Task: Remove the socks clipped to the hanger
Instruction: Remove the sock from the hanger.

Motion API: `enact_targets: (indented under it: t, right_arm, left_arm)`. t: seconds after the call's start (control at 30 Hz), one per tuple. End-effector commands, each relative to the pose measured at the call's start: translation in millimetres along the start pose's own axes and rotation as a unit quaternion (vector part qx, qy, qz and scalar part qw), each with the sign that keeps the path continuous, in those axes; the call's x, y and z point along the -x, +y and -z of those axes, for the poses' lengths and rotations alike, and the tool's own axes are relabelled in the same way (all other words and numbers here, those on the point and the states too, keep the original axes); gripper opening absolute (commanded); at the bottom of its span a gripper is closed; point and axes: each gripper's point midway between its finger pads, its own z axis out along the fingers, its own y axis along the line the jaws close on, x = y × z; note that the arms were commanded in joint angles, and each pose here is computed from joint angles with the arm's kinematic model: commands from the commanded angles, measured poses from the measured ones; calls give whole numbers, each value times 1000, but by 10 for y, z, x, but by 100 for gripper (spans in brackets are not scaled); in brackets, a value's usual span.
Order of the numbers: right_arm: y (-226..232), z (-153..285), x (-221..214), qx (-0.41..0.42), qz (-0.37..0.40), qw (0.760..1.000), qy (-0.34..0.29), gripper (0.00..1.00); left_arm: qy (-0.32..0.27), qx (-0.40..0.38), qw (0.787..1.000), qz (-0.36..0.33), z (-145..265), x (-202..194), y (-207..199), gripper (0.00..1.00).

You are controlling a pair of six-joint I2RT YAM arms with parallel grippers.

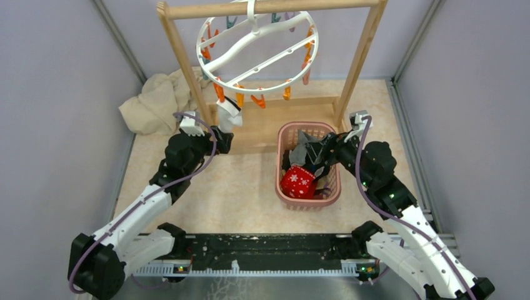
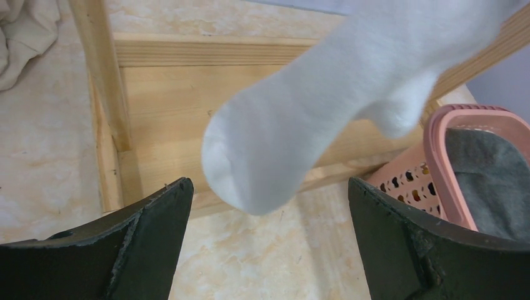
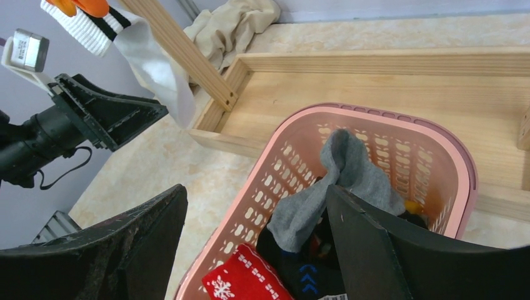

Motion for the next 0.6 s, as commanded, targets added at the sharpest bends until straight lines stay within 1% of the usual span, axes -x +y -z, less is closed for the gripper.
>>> enact_targets:
  t: [0.0,0.13,0.33,0.37,0.57]
  right_arm:
    - [82,6,182,16,1,999,-31,82]
    - [81,17,188,14,4,999,-30,82]
    - [87,27,199,15,5,999,-30,82]
    - [87,23,198,15,5,999,-30,82]
    - [107,19,217,18,5,999,-30,82]
  left_arm:
    - [-31,21,999,-6,-131,109,88,99]
    - [-37,-2,999,-12,-236,130,3,96]
    - [-34,-81,996,-10,-310,127,-287,86]
    - [-34,-92,995,-8,-316,127,-330,84]
    - [-28,-135,990,-8,-342,158,-504,60]
